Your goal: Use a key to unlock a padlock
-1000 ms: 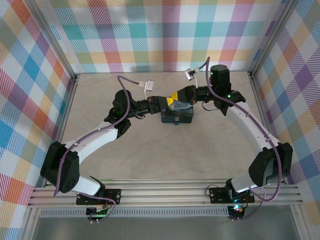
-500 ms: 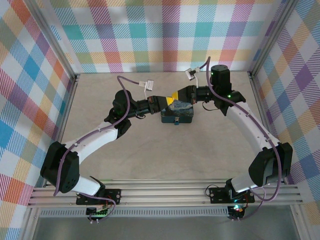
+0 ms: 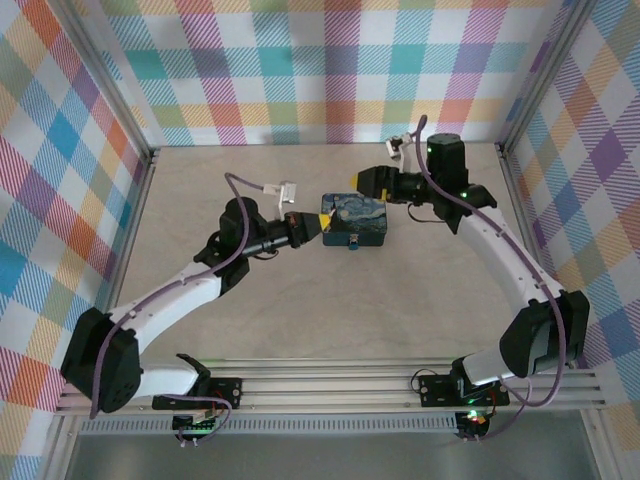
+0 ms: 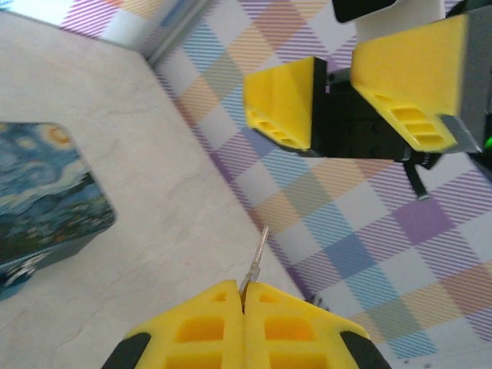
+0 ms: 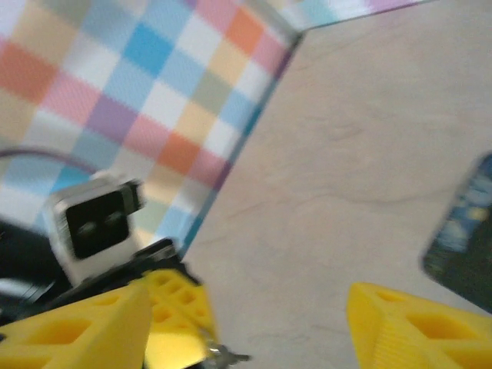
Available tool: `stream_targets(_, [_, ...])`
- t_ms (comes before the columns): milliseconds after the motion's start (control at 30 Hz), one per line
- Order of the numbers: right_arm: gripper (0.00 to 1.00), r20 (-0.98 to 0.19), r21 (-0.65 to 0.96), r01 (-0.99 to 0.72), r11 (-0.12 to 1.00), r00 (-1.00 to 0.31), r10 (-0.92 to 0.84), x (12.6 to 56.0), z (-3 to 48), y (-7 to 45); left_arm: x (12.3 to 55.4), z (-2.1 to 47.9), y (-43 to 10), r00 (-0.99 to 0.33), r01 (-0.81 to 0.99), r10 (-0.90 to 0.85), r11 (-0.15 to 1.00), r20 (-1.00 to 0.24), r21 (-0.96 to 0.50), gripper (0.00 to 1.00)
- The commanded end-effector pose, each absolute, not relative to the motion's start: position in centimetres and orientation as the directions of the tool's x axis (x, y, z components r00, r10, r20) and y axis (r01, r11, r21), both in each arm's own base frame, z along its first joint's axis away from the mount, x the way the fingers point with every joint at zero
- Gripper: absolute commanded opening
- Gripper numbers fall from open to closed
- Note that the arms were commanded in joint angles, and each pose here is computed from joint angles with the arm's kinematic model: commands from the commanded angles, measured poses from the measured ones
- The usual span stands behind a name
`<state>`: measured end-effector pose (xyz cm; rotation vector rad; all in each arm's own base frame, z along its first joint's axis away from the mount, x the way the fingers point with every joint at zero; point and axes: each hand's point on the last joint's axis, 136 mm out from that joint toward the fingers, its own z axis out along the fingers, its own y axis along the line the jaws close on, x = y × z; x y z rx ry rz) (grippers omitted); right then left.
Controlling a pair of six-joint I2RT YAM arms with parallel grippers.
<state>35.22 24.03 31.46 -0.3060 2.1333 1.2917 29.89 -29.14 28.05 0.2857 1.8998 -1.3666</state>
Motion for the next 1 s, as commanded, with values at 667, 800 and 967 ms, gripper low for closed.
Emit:
stream_targets(667, [0.56,-0.559,0.163,-0.085,0.983,-0.829,0.021,35.0,7.4,24.0,25.3,15.0,-21.3,-0.739,0.341,-0.202,0.710,-0.642,-0.616,0.00])
stream_targets(800, [0.57,-0.566,0.149,-0.062,0.987,-0.824,0.034,35.5,6.7,23.8,24.5,14.6,-20.3,-0.729,0.329,-0.219,0.719,-0.648,-0.612,0.00])
stream_targets(967, [0.56,-0.613,0.142,-0.094,0.985,-0.790,0.013,36.4,6.1,24.2,23.7,14.2,-19.3,-0.718,0.315,-0.237,0.728,-0.654,-0.609,0.00])
